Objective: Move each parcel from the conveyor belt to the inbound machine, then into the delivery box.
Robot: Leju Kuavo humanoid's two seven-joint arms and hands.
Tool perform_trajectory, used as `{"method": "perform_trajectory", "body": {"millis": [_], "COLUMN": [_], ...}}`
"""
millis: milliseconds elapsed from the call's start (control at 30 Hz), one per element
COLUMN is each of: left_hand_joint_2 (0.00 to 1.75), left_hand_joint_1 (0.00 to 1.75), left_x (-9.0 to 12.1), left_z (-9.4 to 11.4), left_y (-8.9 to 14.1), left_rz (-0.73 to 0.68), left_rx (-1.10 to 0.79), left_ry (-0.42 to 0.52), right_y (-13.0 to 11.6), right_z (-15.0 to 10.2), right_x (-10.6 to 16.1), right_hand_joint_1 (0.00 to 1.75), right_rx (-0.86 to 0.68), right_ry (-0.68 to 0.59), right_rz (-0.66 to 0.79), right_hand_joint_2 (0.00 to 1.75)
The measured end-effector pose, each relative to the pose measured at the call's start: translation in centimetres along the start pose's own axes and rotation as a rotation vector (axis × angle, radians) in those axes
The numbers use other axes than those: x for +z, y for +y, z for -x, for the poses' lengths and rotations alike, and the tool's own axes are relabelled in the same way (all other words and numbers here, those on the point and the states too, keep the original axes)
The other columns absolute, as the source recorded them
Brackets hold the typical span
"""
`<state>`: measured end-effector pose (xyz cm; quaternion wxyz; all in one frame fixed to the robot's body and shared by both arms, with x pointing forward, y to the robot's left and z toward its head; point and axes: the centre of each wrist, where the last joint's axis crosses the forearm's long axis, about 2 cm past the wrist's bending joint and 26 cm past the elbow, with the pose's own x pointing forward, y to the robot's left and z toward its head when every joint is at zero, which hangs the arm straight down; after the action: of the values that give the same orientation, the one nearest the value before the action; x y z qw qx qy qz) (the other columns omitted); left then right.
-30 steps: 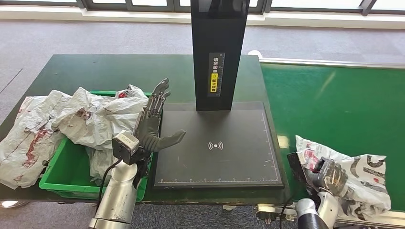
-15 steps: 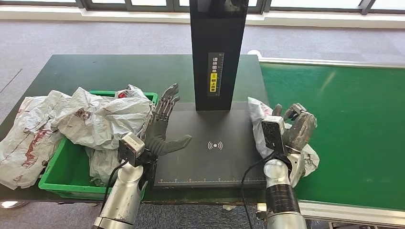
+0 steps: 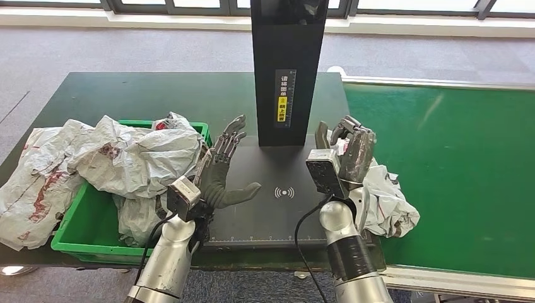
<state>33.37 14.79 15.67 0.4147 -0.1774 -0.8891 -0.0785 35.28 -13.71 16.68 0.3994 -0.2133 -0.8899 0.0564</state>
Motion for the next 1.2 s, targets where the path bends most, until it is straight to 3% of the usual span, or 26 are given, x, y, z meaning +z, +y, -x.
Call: {"method": "perform_trajectory", "body": {"millis": [167, 200, 300, 333, 367, 500, 600, 733, 1200], "left_hand_joint_2": [1.75, 1.75, 1.75, 1.75, 1.75, 1.75, 1.75, 1.75, 1.75], "left_hand_joint_1": [0.00, 0.00, 0.00, 0.00, 0.00, 0.00, 0.00, 0.00, 0.00], "left_x": [0.1, 0.1, 0.1, 0.1, 0.1, 0.0, 0.0, 0.0, -0.1], "left_z": [0.1, 0.1, 0.2, 0.2, 0.3, 0.3, 0.3, 0.3, 0.1], "left_y": [0.0, -0.1, -0.2, -0.2, -0.2, -0.5, -0.5, -0.5, -0.4], "left_rz": [0.000, 0.000, 0.000, 0.000, -0.001, 0.001, 0.002, 0.002, -0.007], "left_rx": [0.001, 0.001, 0.002, 0.001, 0.000, -0.002, -0.006, -0.014, -0.028], "left_ry": [0.005, 0.006, 0.010, 0.011, 0.012, 0.012, 0.014, 0.016, 0.004], "right_y": [0.3, 0.5, 1.3, 1.7, 2.2, 2.8, 1.8, -1.0, -6.0], "right_z": [-0.1, -0.2, -0.5, -0.6, -0.8, -1.0, 0.1, 2.7, 6.0], "right_x": [0.1, 0.2, 0.4, 0.5, 0.7, 1.1, 1.5, 3.0, 5.4], "right_hand_joint_1": [1.75, 1.59, 0.28, 0.00, 0.00, 0.00, 0.00, 0.00, 0.00], "right_rx": [-0.012, -0.020, -0.046, -0.041, -0.023, 0.179, 0.361, 0.521, 0.725], "right_ry": [-0.002, 0.000, 0.010, 0.013, 0.013, -0.003, -0.001, 0.095, 0.330], "right_rz": [-0.022, -0.036, -0.086, -0.100, -0.113, -0.167, -0.200, -0.178, -0.099], "right_hand_joint_2": [1.75, 1.75, 1.75, 1.75, 1.75, 0.00, 0.00, 0.00, 0.00]}}
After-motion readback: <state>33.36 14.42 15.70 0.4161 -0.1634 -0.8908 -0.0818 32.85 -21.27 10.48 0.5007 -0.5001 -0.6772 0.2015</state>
